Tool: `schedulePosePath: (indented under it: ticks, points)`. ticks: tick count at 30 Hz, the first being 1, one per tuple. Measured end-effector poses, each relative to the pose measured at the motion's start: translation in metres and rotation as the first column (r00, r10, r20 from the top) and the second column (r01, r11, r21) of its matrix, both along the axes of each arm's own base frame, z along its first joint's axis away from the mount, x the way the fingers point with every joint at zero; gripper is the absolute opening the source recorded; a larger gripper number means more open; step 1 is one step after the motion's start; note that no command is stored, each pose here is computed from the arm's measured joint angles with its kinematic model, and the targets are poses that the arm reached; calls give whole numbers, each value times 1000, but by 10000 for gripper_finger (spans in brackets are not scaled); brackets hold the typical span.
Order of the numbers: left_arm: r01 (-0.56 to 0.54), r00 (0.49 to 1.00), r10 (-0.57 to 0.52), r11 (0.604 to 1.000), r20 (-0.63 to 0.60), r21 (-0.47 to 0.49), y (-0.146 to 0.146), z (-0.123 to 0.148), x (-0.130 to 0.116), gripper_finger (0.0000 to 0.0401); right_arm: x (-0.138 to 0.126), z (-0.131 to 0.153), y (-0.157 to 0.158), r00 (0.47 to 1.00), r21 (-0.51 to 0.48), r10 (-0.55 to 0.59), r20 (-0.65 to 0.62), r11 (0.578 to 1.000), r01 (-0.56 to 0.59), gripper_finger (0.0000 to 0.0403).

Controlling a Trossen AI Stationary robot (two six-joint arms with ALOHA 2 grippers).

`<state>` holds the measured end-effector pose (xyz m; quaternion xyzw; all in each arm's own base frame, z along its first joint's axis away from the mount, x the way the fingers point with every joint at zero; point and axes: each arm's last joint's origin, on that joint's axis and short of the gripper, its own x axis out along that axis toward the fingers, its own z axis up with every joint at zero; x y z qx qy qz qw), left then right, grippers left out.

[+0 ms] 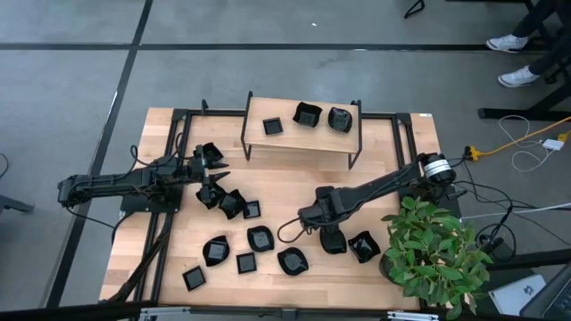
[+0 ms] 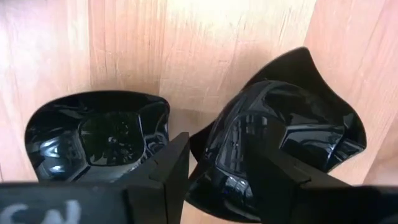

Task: Pick & Place Mini shaped plates
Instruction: Stack the leaf-shaped plate on top of the leaf-shaped plate on the shelf

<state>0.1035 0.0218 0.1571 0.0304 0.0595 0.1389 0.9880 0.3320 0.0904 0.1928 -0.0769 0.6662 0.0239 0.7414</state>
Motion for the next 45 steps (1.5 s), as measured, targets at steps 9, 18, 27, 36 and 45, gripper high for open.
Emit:
schedulePosePath:
  ticks: [9,18,27,36,45]
  points:
    - [1,1000,-1,1000,0,0,0,0,0,104,0,0,-5,1000,-46,-11,1,999,11,149]
    - [1,1000,-1,1000,1,0,0,0,0,104,1,0,-7,1000,-46,-16,0,999,16,104]
    - [0,1000,0,1000,0,0,0,0,0,104,1,0,-7,1000,-46,-18,0,999,18,6]
    - [0,1000,0,1000,0,0,0,0,0,104,2,2,-7,1000,-46,-6,3,999,6,5]
    - [0,1000,0,1000,0,0,0,0,0,104,3,3,-7,1000,-45,4,8,999,-4,44]
